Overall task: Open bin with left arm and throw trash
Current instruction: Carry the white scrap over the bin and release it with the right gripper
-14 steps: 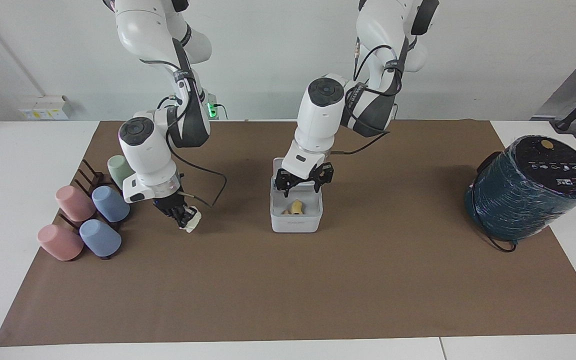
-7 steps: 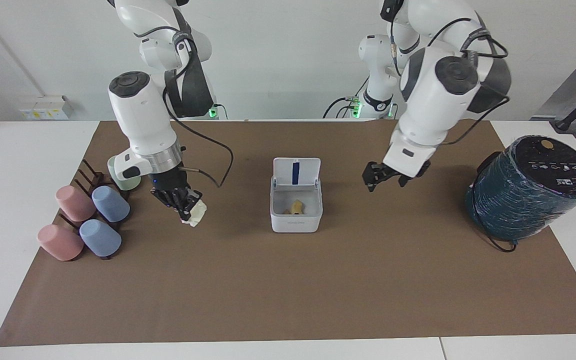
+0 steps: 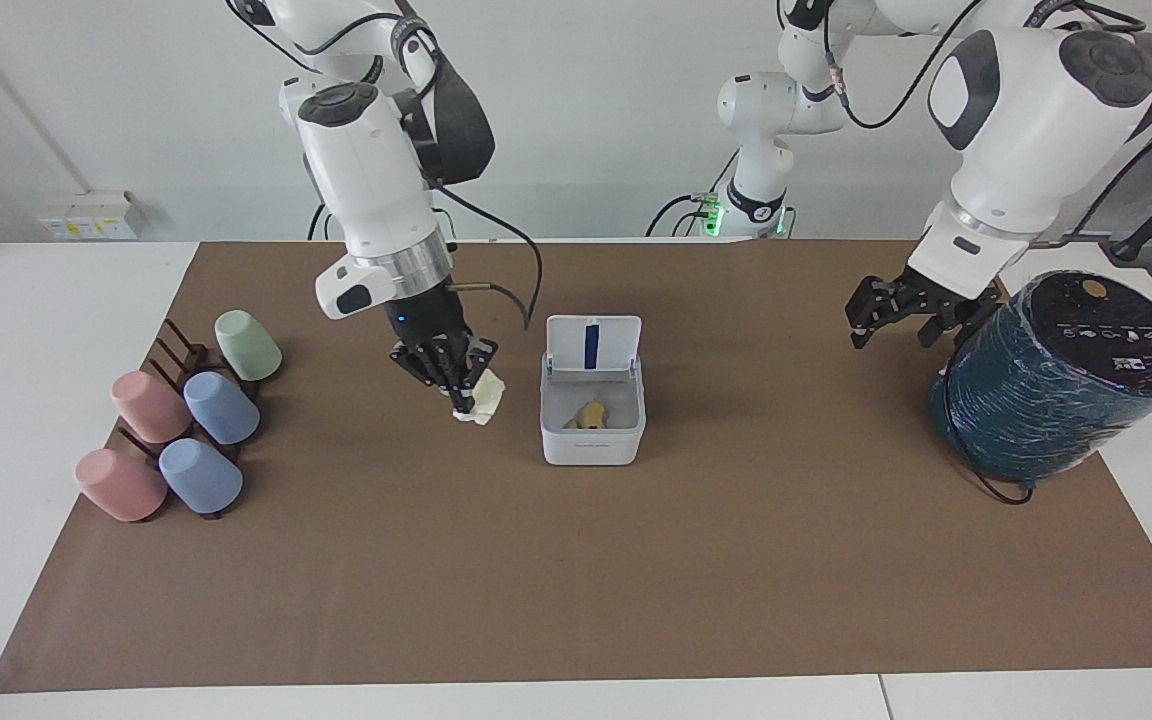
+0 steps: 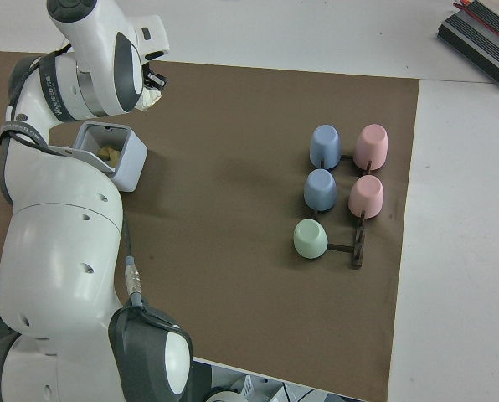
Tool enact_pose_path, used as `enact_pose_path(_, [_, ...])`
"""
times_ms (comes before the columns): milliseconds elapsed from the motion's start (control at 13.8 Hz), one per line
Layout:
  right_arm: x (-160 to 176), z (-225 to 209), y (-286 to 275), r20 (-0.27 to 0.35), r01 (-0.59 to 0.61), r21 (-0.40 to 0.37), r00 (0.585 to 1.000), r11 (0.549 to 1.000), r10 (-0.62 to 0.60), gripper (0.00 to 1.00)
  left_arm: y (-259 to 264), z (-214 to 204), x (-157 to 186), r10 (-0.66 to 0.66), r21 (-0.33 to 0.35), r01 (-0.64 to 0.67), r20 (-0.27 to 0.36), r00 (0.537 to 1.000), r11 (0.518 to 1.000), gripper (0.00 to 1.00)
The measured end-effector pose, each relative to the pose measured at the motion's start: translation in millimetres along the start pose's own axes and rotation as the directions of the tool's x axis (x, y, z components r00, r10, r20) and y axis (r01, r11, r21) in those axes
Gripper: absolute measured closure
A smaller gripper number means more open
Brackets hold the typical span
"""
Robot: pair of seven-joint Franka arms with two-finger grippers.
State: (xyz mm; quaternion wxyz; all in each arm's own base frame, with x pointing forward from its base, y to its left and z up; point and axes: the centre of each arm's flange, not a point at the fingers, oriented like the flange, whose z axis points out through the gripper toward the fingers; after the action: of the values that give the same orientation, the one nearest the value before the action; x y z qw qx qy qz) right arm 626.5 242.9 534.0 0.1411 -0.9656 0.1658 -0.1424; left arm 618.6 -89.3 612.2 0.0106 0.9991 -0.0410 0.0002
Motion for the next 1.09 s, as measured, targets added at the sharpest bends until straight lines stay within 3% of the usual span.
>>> enact_pose_path(364, [-52, 40, -61, 0.026, -0.018, 0.075, 1.000, 0.997, 0.016, 0.98, -2, 4, -29, 0.048, 0.008, -0.049, 0.039, 0.998, 0.999, 0.11])
enact_pose_path(436, [-56, 48, -63, 0.034, -0.017, 0.078, 0.999, 0.997, 0.015, 0.98, -2, 5, -30, 0.049, 0.008, -0.050, 0.041, 0.998, 0.999, 0.05])
enact_pose_path(509, [-59, 54, -65, 0.042, -0.018, 0.075, 0.999, 0.997, 0.014, 0.98, -2, 4, -31, 0.050, 0.008, -0.050, 0.041, 0.998, 0.999, 0.00])
enact_pose_path(800, [-73, 79, -66, 0.078, -0.016, 0.050, 0.997, 0.999, 0.012, 0.98, -3, 3, -32, 0.049, 0.009, -0.049, 0.038, 0.998, 0.999, 0.00])
enact_pose_path(1091, [-79, 90, -61, 0.098, -0.023, 0.033, 0.995, 0.999, 0.019, 0.98, -8, 3, -31, 0.046, 0.056, -0.048, 0.035, 0.998, 0.997, 0.00])
